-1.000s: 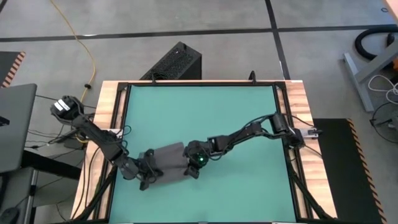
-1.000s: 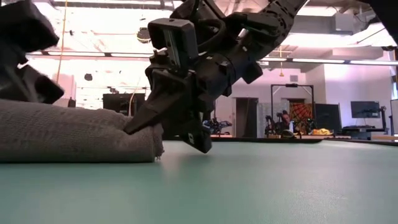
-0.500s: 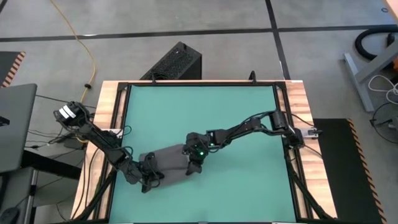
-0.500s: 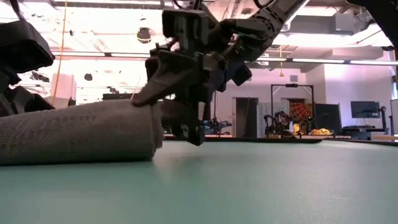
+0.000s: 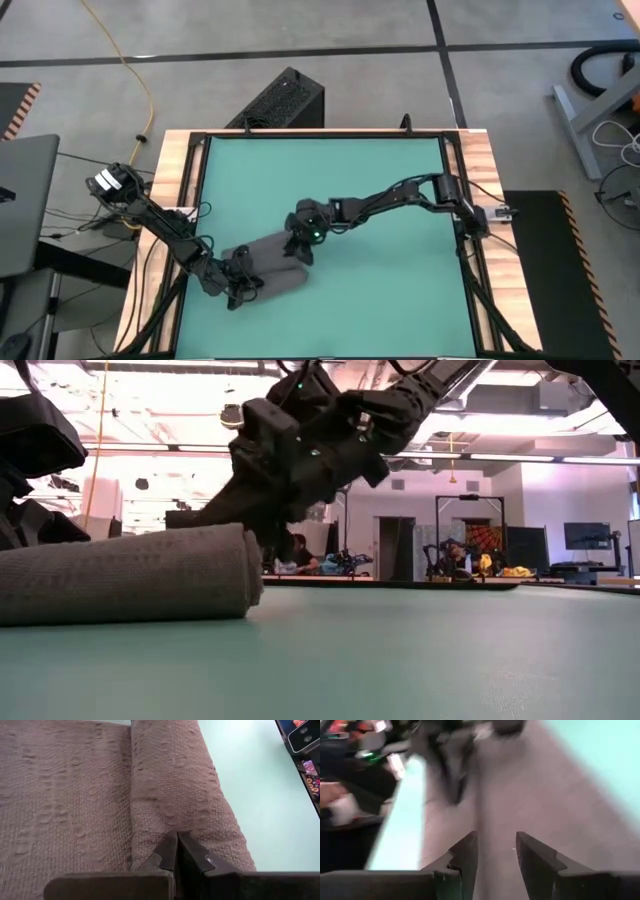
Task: Roll towel
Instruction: Roll the gray towel
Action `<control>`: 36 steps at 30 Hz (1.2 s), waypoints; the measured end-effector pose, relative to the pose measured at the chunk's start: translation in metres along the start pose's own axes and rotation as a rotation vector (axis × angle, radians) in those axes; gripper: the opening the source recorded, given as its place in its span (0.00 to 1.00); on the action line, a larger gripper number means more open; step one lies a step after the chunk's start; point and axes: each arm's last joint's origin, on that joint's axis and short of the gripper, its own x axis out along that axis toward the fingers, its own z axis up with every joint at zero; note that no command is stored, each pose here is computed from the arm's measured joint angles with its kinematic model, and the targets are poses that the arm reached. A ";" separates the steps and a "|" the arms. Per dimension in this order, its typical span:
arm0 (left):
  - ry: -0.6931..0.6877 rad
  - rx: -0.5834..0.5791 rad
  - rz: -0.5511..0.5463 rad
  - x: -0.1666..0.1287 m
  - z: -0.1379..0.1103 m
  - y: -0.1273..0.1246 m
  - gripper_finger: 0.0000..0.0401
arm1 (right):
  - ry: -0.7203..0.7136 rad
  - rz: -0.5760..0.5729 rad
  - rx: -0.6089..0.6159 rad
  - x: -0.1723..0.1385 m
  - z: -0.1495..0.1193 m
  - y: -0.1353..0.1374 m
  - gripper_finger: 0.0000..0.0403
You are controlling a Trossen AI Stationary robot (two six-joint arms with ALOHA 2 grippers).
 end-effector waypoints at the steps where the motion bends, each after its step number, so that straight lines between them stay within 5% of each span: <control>1: 0.000 0.000 0.000 0.000 0.000 0.000 0.00 | -0.024 -0.039 -0.034 0.000 0.003 0.000 0.39; 8: 0.001 0.000 0.001 0.000 0.000 0.000 0.00 | -0.084 -0.150 -0.132 -0.005 0.015 -0.008 0.36; 15: 0.002 -0.007 0.000 0.000 0.000 0.000 0.00 | -0.048 -0.193 -0.114 0.018 -0.006 -0.036 0.32; 20: 0.008 -0.020 -0.005 0.000 0.000 0.000 0.00 | -0.022 -0.344 -0.103 0.025 -0.013 -0.046 0.25; 36: -0.019 -0.035 0.044 -0.009 -0.009 -0.003 0.00 | 0.126 -0.516 -0.103 0.023 -0.030 -0.041 0.05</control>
